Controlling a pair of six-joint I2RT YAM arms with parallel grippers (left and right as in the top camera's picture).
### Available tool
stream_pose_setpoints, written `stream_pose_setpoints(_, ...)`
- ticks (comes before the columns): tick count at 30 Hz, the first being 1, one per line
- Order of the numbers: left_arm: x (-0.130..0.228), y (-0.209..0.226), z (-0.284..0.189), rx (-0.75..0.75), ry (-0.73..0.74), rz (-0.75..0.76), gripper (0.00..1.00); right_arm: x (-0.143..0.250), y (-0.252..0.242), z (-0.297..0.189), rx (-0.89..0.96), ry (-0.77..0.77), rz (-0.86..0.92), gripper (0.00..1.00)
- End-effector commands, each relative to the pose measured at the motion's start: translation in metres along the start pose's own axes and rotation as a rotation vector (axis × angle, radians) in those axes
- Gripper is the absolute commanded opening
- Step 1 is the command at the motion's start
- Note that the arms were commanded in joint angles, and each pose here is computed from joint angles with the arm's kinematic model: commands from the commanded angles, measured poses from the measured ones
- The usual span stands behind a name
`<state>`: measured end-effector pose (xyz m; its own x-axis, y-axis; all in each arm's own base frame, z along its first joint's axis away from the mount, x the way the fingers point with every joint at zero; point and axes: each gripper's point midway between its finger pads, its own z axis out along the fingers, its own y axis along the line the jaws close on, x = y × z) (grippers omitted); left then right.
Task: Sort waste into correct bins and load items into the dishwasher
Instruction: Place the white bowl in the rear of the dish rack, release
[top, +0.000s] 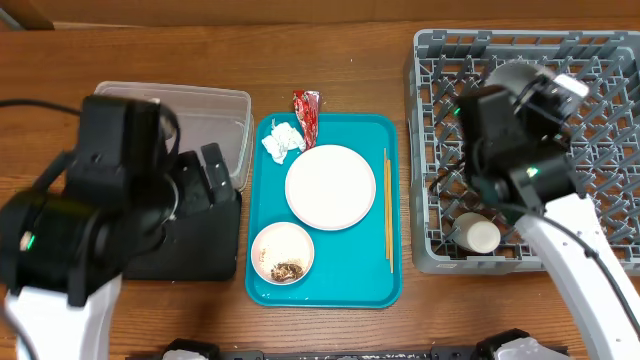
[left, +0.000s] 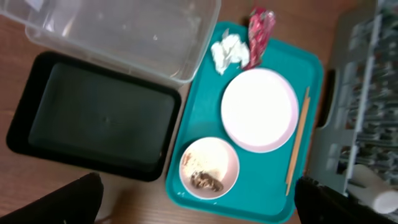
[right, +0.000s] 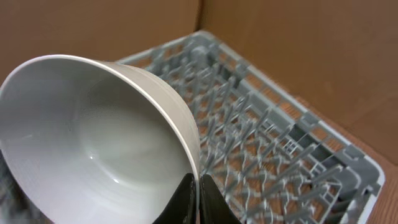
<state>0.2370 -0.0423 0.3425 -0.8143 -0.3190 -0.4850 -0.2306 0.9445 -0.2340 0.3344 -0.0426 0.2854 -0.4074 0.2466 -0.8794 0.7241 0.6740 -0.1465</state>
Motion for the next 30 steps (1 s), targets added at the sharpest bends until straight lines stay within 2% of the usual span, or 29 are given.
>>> stream_pose_setpoints(1, 0.001, 0.001, -0.026, 0.055, -0.088, 0.017, 1.0, -0.011, -0.009, 0.025, 0.104, -0.021, -0.041, 0.04)
stream_pose_setpoints(7, 0.001, 0.01, -0.073, 0.108, -0.284, 0.017, 1.0, 0.014, -0.011, 0.075, 0.233, 0.062, -0.155, 0.04)
stream_pose_setpoints(10, 0.007, 0.014, -0.086, 0.126, -0.326, 0.015, 1.0, 0.027, -0.008, 0.091, 0.279, 0.084, -0.209, 0.04)
stream_pose_setpoints(14, 0.01, 0.016, -0.092, 0.134, -0.341, 0.014, 1.0, 0.035, -0.005, 0.103, 0.35, 0.066, -0.268, 0.04)
stream_pose_setpoints(20, 0.011, 0.016, -0.09, 0.13, -0.333, 0.014, 1.0, 0.061, 0.006, 0.117, 0.361, 0.119, -0.356, 0.04)
stream_pose_setpoints(28, 0.011, 0.016, -0.09, 0.13, -0.333, 0.014, 1.0, 0.071, 0.029, 0.102, 0.299, 0.117, -0.413, 0.04)
stream_pose_setpoints(30, 0.011, 0.016, -0.09, 0.13, -0.333, 0.014, 1.0, 0.065, 0.03, 0.098, 0.318, 0.077, -0.418, 0.04)
